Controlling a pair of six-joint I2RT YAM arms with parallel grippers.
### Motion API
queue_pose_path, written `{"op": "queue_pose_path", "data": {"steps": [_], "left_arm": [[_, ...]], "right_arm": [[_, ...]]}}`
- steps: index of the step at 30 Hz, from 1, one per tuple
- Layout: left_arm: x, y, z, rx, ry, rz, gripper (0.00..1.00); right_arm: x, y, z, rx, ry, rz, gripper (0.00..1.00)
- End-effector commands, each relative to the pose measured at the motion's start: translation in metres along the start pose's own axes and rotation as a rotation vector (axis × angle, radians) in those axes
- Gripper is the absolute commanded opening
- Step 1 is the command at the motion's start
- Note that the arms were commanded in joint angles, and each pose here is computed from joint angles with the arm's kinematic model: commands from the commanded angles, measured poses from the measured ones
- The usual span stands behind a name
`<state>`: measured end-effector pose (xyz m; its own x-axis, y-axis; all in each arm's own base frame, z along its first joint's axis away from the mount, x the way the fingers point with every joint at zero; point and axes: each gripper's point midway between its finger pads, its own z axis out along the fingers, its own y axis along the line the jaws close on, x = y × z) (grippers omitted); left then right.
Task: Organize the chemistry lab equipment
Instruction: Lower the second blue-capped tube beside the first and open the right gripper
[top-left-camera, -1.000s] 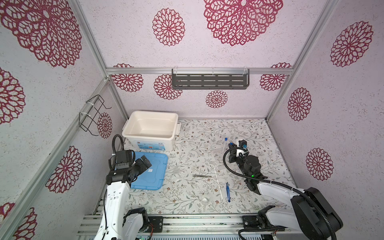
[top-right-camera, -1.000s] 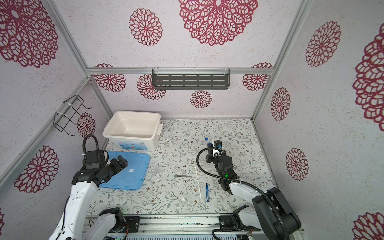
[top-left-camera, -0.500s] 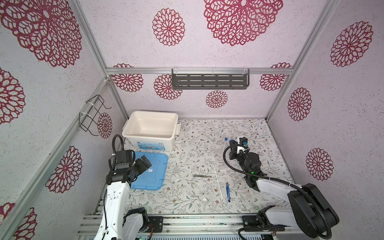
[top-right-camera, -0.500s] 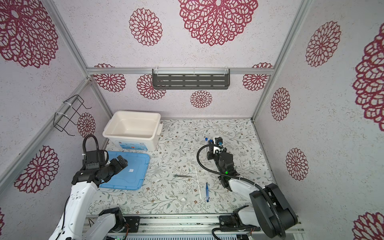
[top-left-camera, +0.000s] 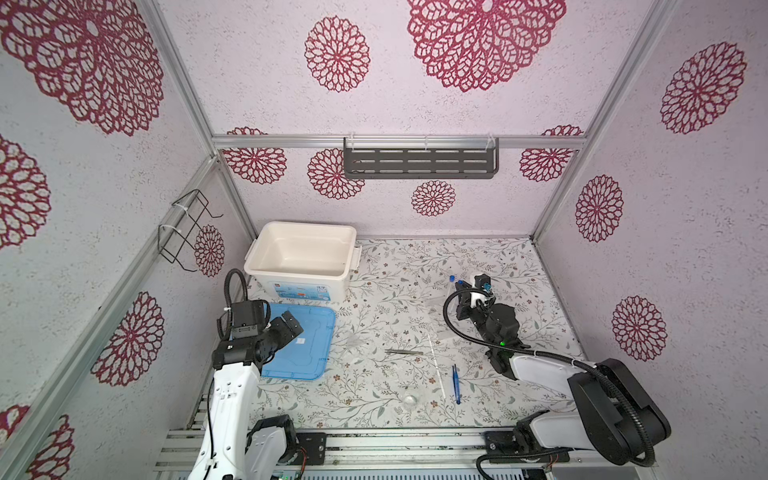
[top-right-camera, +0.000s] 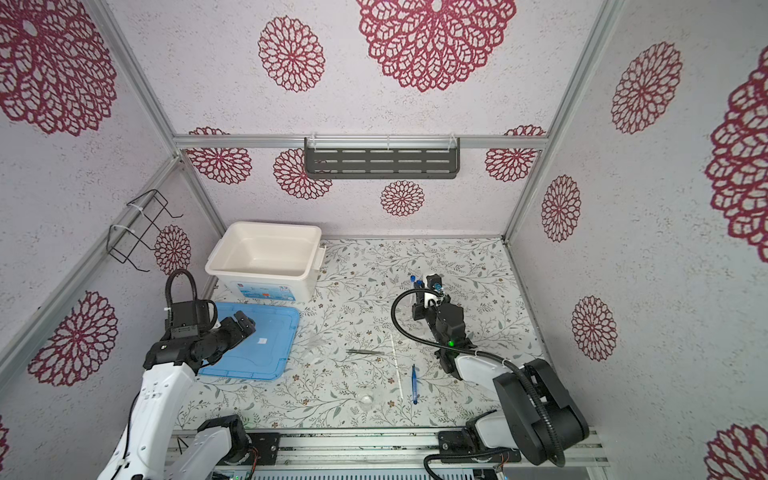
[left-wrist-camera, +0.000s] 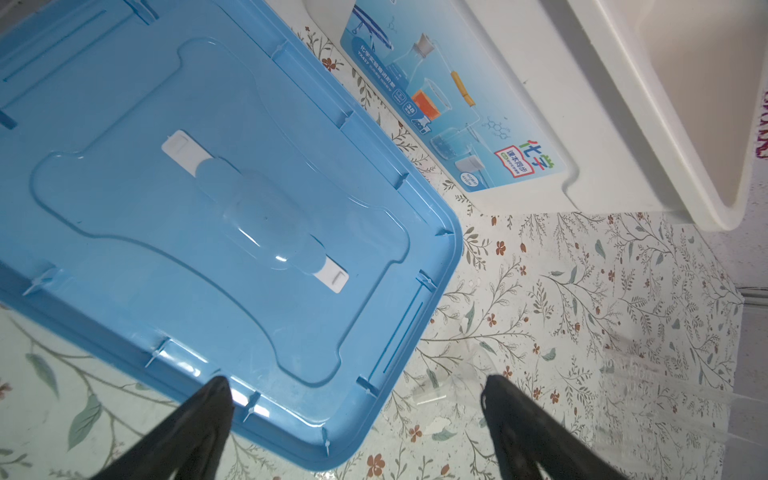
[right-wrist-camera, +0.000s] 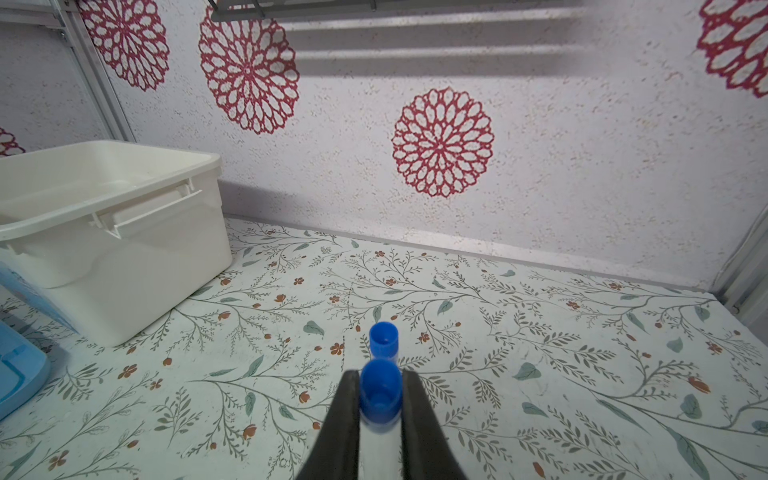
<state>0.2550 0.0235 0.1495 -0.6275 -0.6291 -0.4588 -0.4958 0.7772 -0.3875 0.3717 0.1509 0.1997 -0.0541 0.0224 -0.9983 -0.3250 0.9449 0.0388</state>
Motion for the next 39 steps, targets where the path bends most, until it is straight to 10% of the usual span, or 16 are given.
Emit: {"op": "queue_pose_path", "data": {"steps": [1, 39], "left_arm": [[-0.001, 0.001, 0.001, -0.007, -0.007, 0.000, 0.97], [0.000, 0.001, 0.000, -0.008, -0.007, 0.003, 0.97]], "right_arm": [[-0.015, -0.001, -0.001, 0.001, -0.061, -0.017, 0.19], [0.020, 0.003, -0.001, -0.031, 0.021, -0.024, 0.24]]}}
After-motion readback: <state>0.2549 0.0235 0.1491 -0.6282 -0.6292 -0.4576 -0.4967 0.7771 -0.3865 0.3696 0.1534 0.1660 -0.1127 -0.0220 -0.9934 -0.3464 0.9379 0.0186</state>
